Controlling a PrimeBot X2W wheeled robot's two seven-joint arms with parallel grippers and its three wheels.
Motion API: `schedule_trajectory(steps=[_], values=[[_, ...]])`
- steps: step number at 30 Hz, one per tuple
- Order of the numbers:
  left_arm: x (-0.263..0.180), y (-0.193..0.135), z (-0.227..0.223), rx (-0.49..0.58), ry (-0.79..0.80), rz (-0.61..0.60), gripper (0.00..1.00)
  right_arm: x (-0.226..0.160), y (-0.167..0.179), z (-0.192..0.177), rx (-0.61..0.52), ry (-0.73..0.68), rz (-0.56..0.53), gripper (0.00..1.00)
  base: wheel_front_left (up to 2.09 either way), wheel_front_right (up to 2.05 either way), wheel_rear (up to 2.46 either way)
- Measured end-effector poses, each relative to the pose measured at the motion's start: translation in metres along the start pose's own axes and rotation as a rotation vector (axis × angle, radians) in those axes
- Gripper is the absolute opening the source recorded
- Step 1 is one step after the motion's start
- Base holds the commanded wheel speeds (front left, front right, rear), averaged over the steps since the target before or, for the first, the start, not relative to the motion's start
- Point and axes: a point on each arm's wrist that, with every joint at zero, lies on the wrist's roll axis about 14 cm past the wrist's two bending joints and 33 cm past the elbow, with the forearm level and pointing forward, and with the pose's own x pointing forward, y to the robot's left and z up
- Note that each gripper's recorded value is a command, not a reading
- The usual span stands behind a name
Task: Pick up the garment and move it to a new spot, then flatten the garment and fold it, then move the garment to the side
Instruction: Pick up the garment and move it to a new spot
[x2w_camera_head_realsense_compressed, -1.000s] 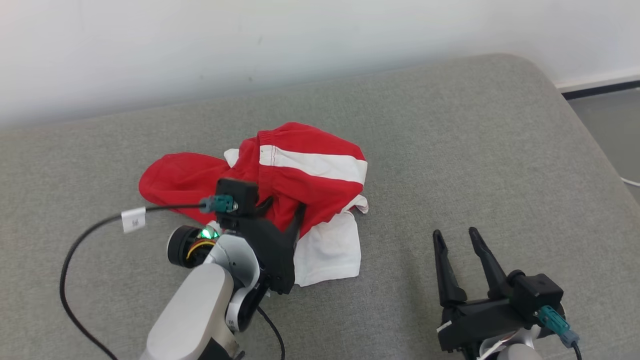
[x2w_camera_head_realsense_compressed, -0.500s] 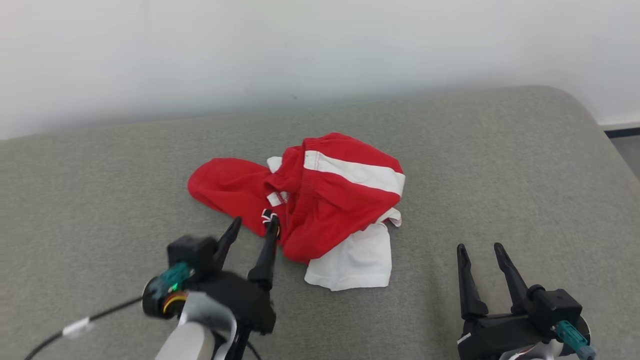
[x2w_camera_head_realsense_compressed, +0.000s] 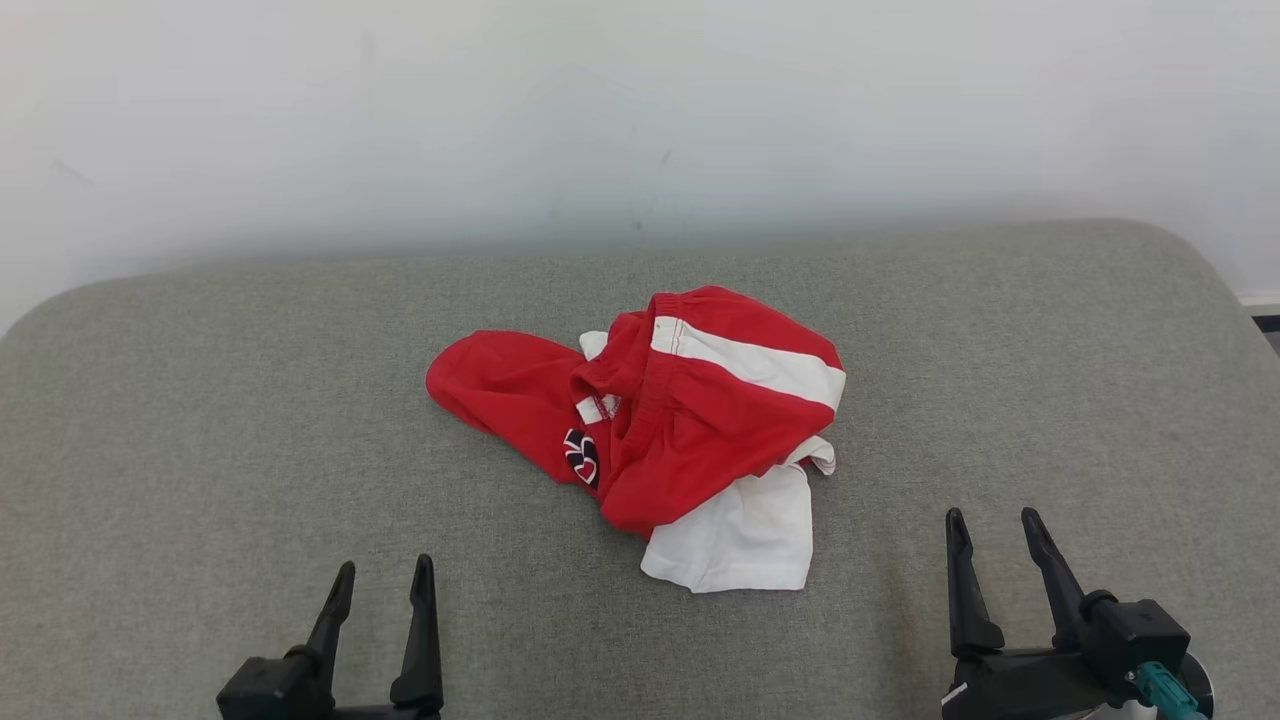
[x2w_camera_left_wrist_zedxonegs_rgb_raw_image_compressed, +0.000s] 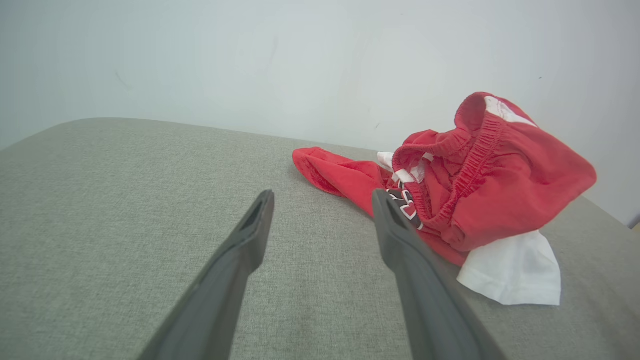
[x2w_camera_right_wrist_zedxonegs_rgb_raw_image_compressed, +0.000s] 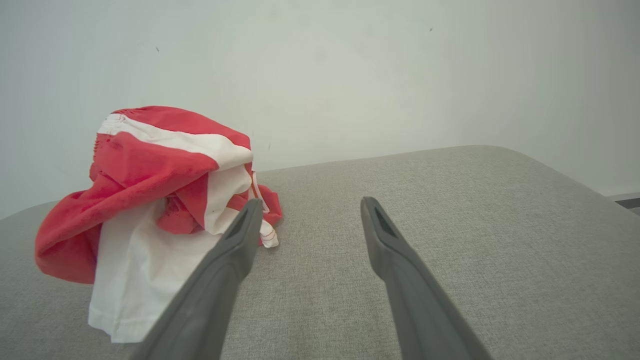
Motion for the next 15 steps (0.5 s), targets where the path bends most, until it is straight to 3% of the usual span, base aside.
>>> schedule_trajectory(steps=[8,15], values=[[-0.002,0.001,-0.002,0.023,0.000,-0.004,1.00,-0.002,-0.004,0.001,-0.005,-0.003,-0.012,1.00,0.00,0.00,0.00],[0.025,-0.024,0.006,0.042,0.021,-0.122,1.00,-0.006,-0.011,0.002,0.003,-0.006,-0.034,1.00,0.00,0.00,0.00]])
